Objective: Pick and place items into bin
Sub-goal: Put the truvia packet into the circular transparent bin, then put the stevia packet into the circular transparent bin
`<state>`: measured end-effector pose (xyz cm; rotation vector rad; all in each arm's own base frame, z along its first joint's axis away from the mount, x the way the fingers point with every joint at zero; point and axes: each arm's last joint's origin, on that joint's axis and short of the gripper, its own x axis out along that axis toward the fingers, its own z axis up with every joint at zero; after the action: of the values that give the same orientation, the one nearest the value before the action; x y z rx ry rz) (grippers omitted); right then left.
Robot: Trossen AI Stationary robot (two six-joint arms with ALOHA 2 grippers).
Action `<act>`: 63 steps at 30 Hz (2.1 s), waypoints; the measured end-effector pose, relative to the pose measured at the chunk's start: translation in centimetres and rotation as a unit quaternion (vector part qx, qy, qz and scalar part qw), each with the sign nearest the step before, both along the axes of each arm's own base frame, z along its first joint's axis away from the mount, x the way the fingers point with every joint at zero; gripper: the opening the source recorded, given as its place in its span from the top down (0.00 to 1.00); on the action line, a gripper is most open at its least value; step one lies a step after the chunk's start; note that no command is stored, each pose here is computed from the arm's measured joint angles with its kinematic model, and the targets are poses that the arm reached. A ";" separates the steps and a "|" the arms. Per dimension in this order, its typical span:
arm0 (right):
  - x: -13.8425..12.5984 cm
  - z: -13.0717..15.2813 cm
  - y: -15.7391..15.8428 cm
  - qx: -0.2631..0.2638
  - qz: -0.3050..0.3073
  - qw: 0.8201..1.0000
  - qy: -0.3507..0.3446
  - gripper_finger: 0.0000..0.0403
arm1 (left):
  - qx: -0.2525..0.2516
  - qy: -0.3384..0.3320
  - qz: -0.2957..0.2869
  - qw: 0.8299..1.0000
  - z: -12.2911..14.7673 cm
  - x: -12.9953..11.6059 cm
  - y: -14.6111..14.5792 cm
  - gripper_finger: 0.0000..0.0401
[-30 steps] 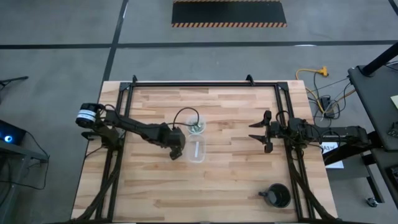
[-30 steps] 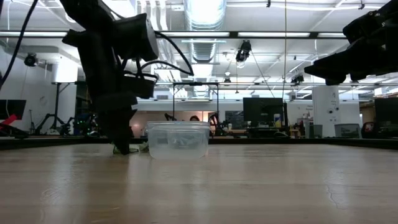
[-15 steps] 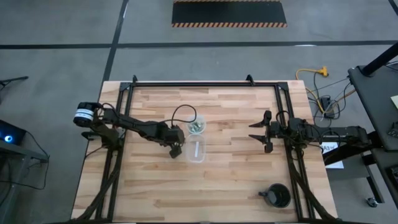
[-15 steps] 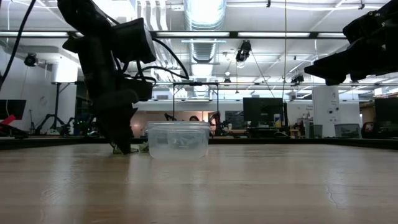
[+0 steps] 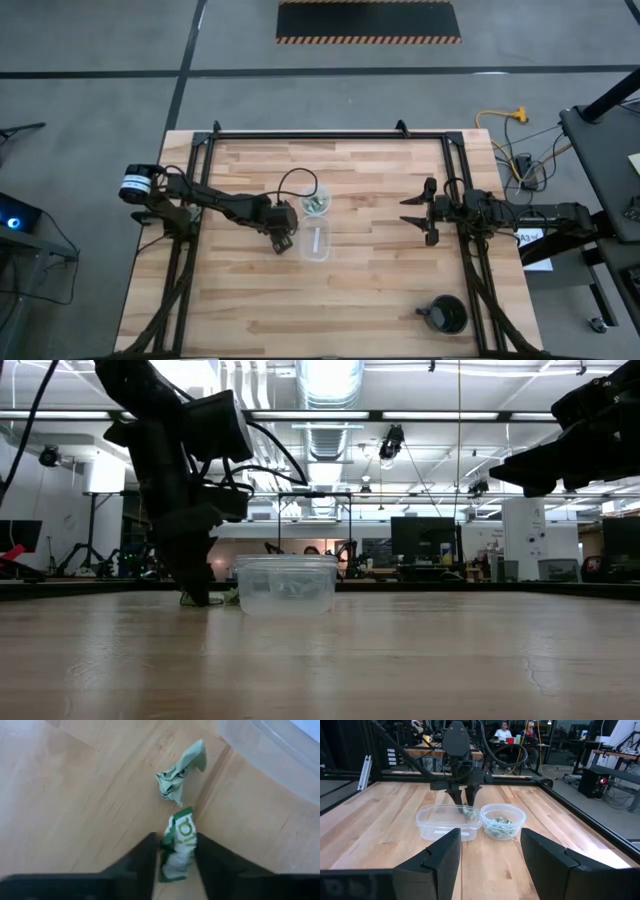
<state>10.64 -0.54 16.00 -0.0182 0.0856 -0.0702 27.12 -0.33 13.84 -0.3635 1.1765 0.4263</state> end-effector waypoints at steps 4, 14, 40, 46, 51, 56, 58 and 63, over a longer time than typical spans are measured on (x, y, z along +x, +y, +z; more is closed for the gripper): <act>0.0 0.0 0.0 0.000 0.000 1.000 0.000 0.51 | 0.000 -0.009 0.002 1.000 0.7 0.0 0.1 0.94; 0.0 0.0 0.0 0.000 0.000 1.000 0.000 0.51 | 0.023 -0.068 0.013 0.997 3.4 -0.1 0.2 0.99; 0.0 0.0 0.0 0.000 0.000 1.000 0.003 0.51 | 0.202 -0.294 0.025 0.934 7.0 2.9 0.9 1.00; 0.0 0.0 0.0 0.000 0.000 1.000 0.003 0.51 | 0.213 -0.308 0.019 0.927 7.4 3.1 1.0 1.00; 0.0 0.0 0.0 0.000 0.000 1.000 0.003 0.51 | 0.220 -0.305 0.025 0.926 7.3 3.1 1.1 0.97; 0.0 0.0 0.0 0.000 0.000 1.000 0.003 0.51 | 0.223 -0.303 0.032 0.926 7.3 3.1 1.4 0.90; 0.0 0.0 0.0 0.000 0.000 1.000 0.003 0.51 | 0.224 -0.303 0.034 0.926 7.3 3.0 1.4 0.87; 0.0 0.0 0.0 0.000 0.000 1.000 0.003 0.51 | 0.224 -0.299 0.033 0.927 7.1 2.9 1.5 0.81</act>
<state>10.67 -0.54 15.95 -0.0181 0.0911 -0.0699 30.05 1.12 20.90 -0.1138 0.4498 0.5770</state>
